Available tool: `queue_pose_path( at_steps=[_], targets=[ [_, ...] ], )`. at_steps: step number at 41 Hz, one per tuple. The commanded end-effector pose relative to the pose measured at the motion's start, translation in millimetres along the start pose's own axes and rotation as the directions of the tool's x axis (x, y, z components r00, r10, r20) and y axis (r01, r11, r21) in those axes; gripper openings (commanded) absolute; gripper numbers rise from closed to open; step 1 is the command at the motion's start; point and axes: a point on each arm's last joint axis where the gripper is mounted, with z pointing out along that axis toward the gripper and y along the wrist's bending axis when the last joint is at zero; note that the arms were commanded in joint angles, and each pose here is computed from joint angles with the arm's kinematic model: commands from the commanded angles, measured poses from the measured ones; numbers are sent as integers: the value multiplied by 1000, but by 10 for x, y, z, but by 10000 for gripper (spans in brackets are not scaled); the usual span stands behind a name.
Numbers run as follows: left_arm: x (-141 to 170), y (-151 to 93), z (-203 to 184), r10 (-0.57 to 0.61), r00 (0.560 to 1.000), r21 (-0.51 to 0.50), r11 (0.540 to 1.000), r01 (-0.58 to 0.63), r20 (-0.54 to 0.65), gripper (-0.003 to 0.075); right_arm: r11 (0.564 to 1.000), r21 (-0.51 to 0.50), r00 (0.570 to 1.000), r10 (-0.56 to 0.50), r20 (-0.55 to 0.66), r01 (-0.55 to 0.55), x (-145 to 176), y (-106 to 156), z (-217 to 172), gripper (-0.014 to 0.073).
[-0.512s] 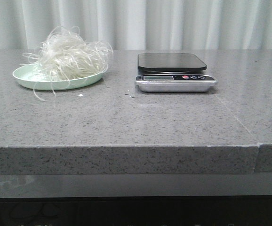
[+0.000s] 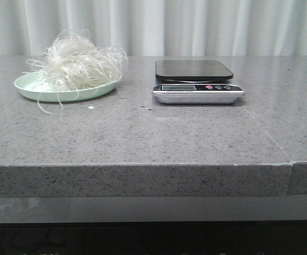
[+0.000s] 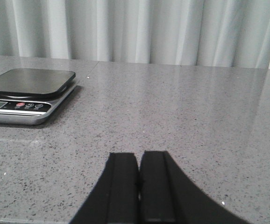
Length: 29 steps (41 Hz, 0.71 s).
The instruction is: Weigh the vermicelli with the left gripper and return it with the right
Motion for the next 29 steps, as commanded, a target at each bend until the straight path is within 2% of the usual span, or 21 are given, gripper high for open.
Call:
queue_pose_path(
  at_steps=[1, 6, 15, 21, 29],
  targets=[
    [-65, 4, -20, -4, 995, -4, 1000, 4, 95, 148, 1000, 2, 994, -16, 107, 16, -114, 1, -20, 145],
    [-65, 4, -20, -4, 995, -4, 1000, 4, 95, 148, 1000, 2, 994, -16, 107, 16, -114, 1, -20, 145],
    [-211, 5, -33, -4, 989, -5, 1000, 5, 151, 148, 1000, 1, 980, -16, 198, 17, -298, 7, -52, 145],
    [-586, 0, -88, -5, 976, -1, 1000, 5, 220, 148, 1000, 4, 977, -16, 212, 16, -633, 11, -143, 145],
    [-1223, -14, -182, -5, 976, 11, 1000, 3, 218, 148, 1000, 11, 986, -15, 167, 14, -1181, 16, -296, 145]
  ],
)
